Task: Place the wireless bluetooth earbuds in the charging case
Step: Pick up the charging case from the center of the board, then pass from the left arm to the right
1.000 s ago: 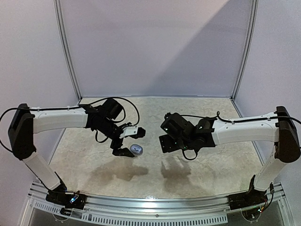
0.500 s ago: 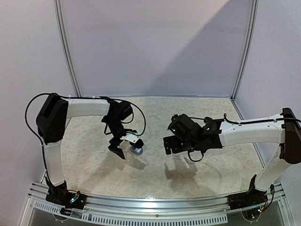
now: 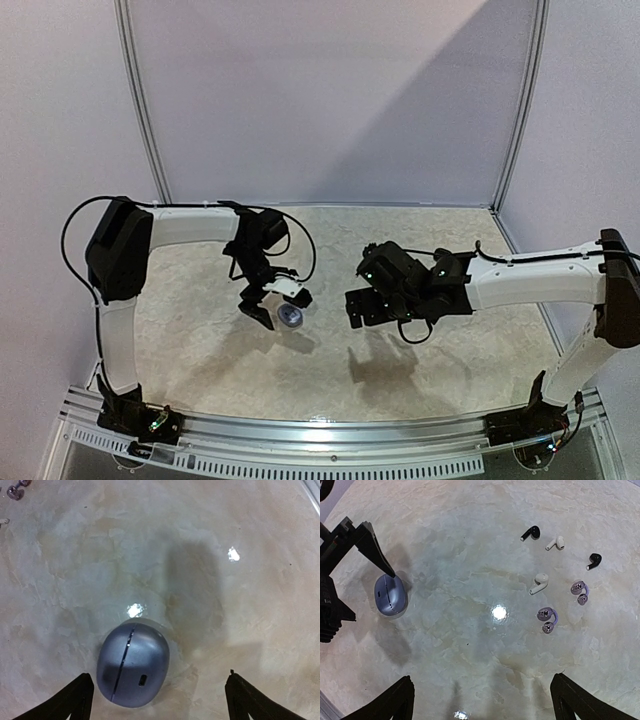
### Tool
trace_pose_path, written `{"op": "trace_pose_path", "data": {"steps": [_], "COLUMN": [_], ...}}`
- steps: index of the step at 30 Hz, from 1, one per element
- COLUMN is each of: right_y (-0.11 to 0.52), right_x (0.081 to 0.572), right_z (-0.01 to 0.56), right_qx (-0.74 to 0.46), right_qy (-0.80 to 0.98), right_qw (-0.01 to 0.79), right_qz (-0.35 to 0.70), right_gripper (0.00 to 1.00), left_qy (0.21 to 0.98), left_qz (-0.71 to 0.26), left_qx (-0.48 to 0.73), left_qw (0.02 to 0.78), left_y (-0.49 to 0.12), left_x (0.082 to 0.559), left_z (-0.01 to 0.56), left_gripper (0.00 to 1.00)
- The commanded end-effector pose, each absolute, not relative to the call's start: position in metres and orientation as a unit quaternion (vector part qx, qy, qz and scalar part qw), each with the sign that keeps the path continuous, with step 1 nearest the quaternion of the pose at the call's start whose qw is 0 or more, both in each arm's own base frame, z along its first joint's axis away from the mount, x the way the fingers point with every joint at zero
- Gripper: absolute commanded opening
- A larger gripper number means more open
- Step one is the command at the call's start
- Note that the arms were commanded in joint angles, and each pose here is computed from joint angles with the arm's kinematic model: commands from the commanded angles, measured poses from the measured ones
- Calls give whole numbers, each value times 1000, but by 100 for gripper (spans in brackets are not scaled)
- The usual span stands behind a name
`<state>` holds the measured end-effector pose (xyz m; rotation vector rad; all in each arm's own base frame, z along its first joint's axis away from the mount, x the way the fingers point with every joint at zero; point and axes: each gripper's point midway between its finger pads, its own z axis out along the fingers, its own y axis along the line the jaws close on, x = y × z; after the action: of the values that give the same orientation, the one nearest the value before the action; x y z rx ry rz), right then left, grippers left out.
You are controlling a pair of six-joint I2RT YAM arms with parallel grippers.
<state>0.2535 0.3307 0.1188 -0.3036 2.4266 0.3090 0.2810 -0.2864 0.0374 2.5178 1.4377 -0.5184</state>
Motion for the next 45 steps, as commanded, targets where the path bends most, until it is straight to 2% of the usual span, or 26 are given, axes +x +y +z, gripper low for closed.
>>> {"op": "trace_pose_path", "data": {"steps": [1, 7, 10, 14, 18, 23, 28, 33, 38, 45], "right_y": [336, 337, 337, 335, 336, 326, 321, 322, 330, 372], "right_x": [257, 257, 256, 256, 256, 258, 265, 274, 270, 250], "right_z": [123, 120, 120, 117, 118, 119, 132, 167, 225, 294], "right_qx": [-114, -119, -119, -116, -114, -97, -74, -54, -69, -111], "right_qy": [929, 930, 931, 932, 933, 934, 929, 914, 887, 839], "right_qw": [330, 326, 325, 322, 321, 325, 338, 360, 387, 379], "right_qz": [124, 121, 119, 118, 120, 110, 131, 181, 241, 374], "right_gripper": [96, 96, 96, 96, 96, 96, 96, 96, 94, 78], "left_qy": [481, 464, 463, 464, 466, 468, 452, 461, 483, 474], "left_qz": [-161, -153, -153, -156, -161, -176, -188, -192, -170, -103], "left_qx": [857, 870, 871, 870, 868, 861, 863, 847, 811, 743], "left_qw": [96, 68, 62, 59, 67, 95, 122, 180, 284, 462], "left_y": [-291, -284, -282, -283, -286, -290, -292, -299, -309, -307], "left_x": [296, 295, 294, 291, 288, 279, 260, 252, 257, 253], "left_z": [30, 13, 8, 5, 12, 29, 60, 114, 182, 258], "left_gripper": [93, 88, 81, 64, 52, 28, 14, 1, 0, 0]}}
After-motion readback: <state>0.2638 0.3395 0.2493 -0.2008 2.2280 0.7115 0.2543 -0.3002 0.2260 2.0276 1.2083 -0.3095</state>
